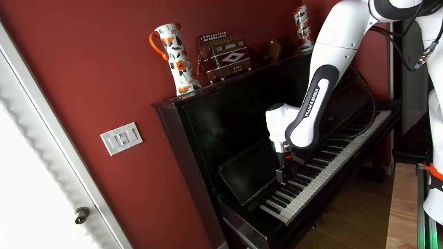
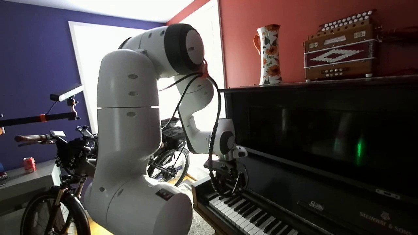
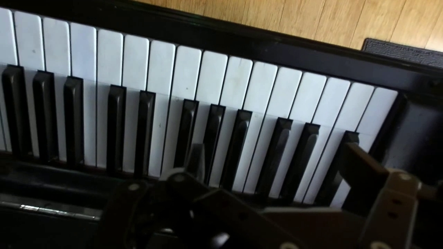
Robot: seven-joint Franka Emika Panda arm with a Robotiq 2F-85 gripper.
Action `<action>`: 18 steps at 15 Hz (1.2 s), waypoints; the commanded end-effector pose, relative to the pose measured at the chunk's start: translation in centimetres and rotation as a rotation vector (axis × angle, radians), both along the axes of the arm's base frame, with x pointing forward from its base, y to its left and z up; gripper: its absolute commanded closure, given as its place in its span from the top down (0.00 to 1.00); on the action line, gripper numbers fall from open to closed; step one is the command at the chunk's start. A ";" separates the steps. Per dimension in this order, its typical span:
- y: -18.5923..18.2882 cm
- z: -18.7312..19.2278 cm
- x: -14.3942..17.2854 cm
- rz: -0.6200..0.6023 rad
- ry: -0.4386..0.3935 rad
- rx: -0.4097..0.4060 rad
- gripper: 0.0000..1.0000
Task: Push a white key on the left side of the piano
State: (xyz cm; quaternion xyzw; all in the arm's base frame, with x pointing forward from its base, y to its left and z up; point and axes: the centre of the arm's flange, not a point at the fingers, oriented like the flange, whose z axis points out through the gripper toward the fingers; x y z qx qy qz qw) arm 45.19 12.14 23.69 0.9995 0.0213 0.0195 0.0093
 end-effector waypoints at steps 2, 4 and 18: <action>0.3 4.0 -1.3 -0.006 -0.006 -0.047 1.00; 0.4 5.8 -1.6 -0.008 -0.013 -0.062 1.00; 2.4 12.0 -3.8 -0.027 0.010 -0.096 1.00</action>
